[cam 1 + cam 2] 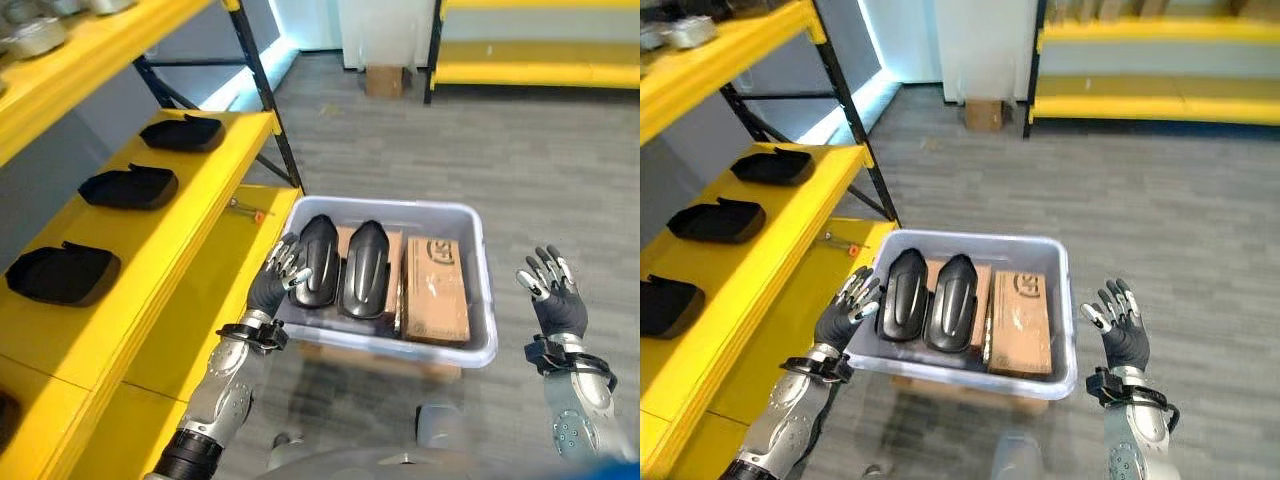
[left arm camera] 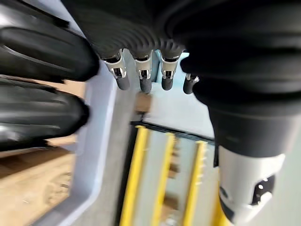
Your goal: Move parts from the plastic box to the shelf.
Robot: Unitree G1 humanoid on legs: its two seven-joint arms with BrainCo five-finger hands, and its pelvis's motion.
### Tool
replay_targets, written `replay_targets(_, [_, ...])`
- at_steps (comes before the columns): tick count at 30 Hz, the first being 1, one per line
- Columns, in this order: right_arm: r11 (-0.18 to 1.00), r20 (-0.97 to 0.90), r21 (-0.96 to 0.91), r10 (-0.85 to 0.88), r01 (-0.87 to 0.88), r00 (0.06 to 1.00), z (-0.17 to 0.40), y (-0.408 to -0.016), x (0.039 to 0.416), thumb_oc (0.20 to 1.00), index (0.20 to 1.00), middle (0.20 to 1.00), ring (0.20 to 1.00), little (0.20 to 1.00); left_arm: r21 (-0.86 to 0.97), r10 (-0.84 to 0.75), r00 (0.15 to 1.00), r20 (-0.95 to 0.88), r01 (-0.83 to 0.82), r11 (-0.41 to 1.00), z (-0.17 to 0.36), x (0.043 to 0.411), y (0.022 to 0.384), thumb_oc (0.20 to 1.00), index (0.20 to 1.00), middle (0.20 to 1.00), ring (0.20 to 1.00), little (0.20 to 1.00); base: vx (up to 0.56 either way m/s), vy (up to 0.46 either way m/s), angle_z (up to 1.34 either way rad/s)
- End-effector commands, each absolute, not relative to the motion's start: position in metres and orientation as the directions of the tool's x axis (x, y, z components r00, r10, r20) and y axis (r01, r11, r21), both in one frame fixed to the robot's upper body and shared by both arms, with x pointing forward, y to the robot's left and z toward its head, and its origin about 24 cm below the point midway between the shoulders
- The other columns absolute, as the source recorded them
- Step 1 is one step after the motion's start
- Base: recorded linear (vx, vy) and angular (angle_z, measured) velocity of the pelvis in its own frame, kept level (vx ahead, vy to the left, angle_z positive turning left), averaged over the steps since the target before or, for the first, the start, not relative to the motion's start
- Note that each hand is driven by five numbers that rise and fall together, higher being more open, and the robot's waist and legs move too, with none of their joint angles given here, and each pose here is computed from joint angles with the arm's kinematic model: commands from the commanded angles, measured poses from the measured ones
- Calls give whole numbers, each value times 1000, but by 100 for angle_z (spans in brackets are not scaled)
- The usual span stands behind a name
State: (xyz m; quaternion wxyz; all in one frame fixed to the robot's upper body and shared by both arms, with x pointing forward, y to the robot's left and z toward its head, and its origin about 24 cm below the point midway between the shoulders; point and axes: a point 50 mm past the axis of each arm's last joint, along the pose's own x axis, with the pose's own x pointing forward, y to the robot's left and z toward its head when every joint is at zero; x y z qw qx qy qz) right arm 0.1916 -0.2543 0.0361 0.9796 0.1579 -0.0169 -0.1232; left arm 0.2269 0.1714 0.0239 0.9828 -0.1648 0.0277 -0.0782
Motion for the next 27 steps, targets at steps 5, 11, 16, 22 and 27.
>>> replay_targets(5, [924,146,348,-223,161,964,64,-248,200,1000,1000,1000,1000,1000,-265,-135,985,106,159,951,52,229,188,1000,1000,1000,1000,1000,0,42,-13])
replay_targets(11, [928,130,343,-198,143,972,60,-244,199,1000,1000,1000,1000,1000,-256,-128,988,86,146,956,48,226,192,1000,1000,1000,1000,1000,10,0,-9])
replay_targets(16, [957,119,269,-148,111,982,58,-239,203,1000,1000,1000,1000,1000,-252,-134,986,97,154,955,50,226,193,1000,1000,1000,1000,1000,-17,-23,-7])
replay_targets(22, [974,127,202,-130,103,983,60,-230,221,1000,1000,1000,1000,1000,-247,-164,974,157,200,948,64,239,182,1000,1000,1000,1000,1000,-52,-33,-6])
replay_targets(27, [973,167,174,-180,151,969,69,-227,244,1000,1000,1000,1000,1000,-259,-182,958,224,238,936,79,252,169,1000,1000,1000,1000,1000,-65,-35,10])
